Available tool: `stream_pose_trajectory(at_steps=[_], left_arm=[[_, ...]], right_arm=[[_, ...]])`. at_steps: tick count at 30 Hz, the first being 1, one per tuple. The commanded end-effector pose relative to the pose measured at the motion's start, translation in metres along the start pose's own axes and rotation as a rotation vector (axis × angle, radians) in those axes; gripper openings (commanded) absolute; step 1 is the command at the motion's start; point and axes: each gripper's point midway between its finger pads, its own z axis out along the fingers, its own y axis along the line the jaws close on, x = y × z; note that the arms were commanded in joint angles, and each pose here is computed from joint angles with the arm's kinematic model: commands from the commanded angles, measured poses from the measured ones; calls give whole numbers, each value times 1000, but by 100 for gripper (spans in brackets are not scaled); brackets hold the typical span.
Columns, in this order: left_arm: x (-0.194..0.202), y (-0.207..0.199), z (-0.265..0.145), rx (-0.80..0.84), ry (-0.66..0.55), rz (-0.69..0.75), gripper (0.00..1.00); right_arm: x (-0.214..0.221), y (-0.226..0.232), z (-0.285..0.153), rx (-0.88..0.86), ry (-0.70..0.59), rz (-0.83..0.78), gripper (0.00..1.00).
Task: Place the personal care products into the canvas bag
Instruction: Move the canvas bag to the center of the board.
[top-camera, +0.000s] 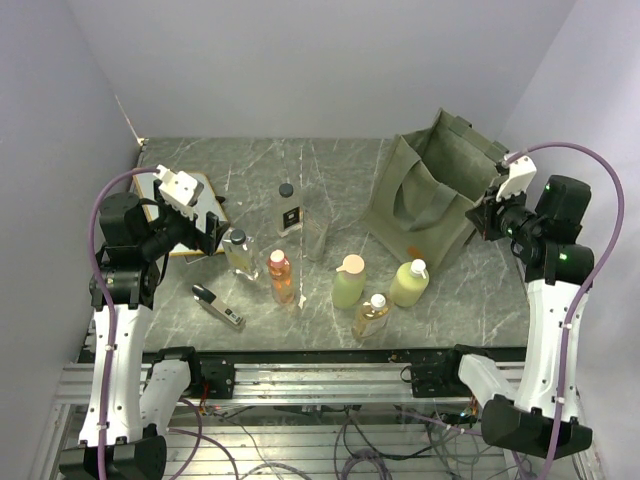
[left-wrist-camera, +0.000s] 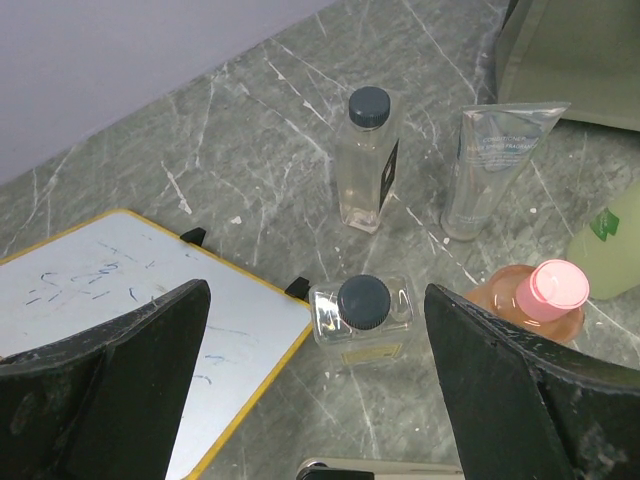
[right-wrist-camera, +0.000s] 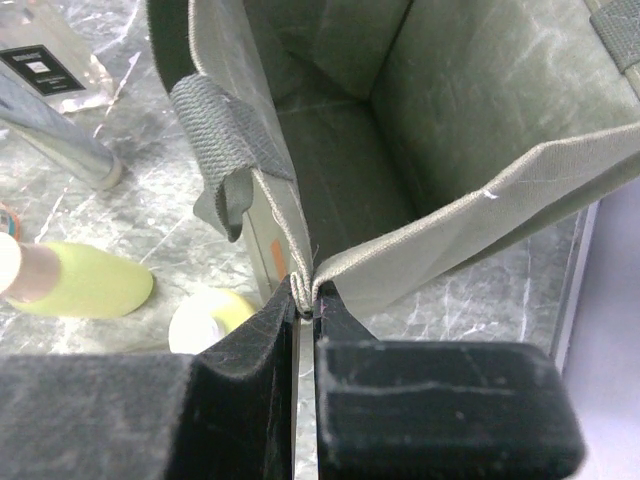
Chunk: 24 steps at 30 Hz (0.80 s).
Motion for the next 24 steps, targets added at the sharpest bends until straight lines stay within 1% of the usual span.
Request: stream_pose_trajectory(at_steps=[1, 8, 19, 22, 24], left_arm=[[-12, -2, -6, 14, -28, 38, 99], [-4, -5, -7, 20, -16, 50, 99], [0, -9, -10, 31, -9, 55, 99], [1, -9, -9, 33, -6, 51, 99], [2, -9, -8, 34, -4, 46, 99]], right_arm=[[-17, 13, -11, -33, -83, -7, 0], [-18, 19, -17, -40, -114, -20, 0], [12, 16, -2, -43, -51, -20, 0], [14, 16, -3, -41, -49, -31, 4], [13, 16, -5, -35, -53, -39, 10]])
